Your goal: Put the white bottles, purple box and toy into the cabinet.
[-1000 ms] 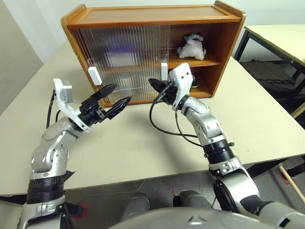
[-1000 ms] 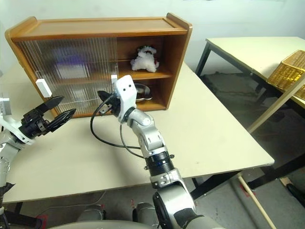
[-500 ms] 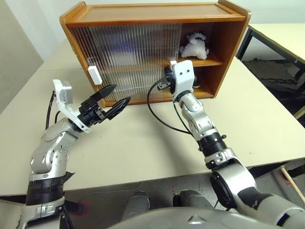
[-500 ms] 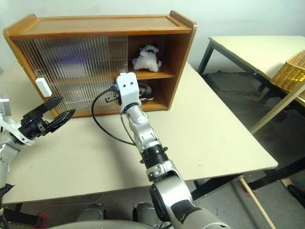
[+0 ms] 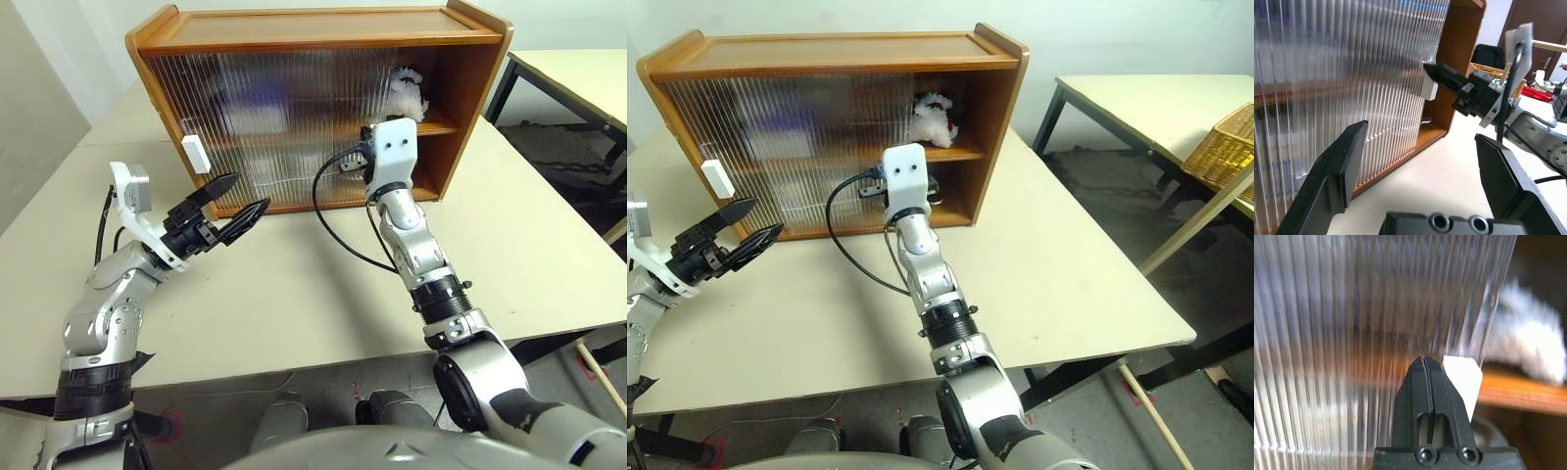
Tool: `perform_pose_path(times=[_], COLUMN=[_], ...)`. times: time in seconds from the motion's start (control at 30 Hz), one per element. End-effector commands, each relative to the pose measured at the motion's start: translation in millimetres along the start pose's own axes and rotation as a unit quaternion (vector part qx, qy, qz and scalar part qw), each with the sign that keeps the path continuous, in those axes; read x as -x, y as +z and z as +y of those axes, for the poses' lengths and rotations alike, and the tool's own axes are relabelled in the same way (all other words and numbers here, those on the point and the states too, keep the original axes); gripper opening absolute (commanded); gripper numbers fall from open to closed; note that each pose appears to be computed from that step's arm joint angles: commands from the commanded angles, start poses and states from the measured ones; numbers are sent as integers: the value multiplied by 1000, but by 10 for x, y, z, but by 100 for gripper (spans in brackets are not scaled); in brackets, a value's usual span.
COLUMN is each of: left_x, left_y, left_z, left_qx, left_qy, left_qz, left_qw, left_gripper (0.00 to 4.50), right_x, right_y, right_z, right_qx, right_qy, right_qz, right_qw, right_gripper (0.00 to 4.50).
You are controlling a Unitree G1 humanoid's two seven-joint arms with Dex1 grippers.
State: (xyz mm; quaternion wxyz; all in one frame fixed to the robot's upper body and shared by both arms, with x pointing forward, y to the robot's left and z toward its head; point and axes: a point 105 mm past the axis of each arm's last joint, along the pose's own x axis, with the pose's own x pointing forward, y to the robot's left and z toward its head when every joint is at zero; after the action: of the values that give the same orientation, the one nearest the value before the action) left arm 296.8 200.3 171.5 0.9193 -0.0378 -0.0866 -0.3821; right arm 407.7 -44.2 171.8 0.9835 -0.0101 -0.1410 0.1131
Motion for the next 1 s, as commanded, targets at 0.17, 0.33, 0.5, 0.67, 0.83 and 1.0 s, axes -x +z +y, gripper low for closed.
perform_pose_path(times=[0.17,0.33,0.5,0.67,0.83,1.0], left_x=[-28,-22,-20,-49,-75,-91], left_y=[-30,-29,-40,-42,-38,-38], left_z=[-5,-2,-1,1,6,9], left_qx=[0,-1,-1,0,0,-1], left_qy=[-6,-7,-9,-13,-17,-20], left_qz=[4,5,6,5,5,5], left_qw=[1000,1000,1000,1000,1000,1000], left_gripper=[450,450,450,450,450,450], right_x=[46,44,69,109,150,176], right_y=[-214,-206,-185,-196,-184,-155], right_z=[-209,-400,-521,-718,-989,-1183], right_qx=[-27,8,29,59,91,107], right_qy=[-24,-74,-103,-153,-213,-256], right_qz=[55,49,43,45,45,42], right_qw=[998,996,993,985,972,960], right_gripper=[1,1,1,1,1,1])
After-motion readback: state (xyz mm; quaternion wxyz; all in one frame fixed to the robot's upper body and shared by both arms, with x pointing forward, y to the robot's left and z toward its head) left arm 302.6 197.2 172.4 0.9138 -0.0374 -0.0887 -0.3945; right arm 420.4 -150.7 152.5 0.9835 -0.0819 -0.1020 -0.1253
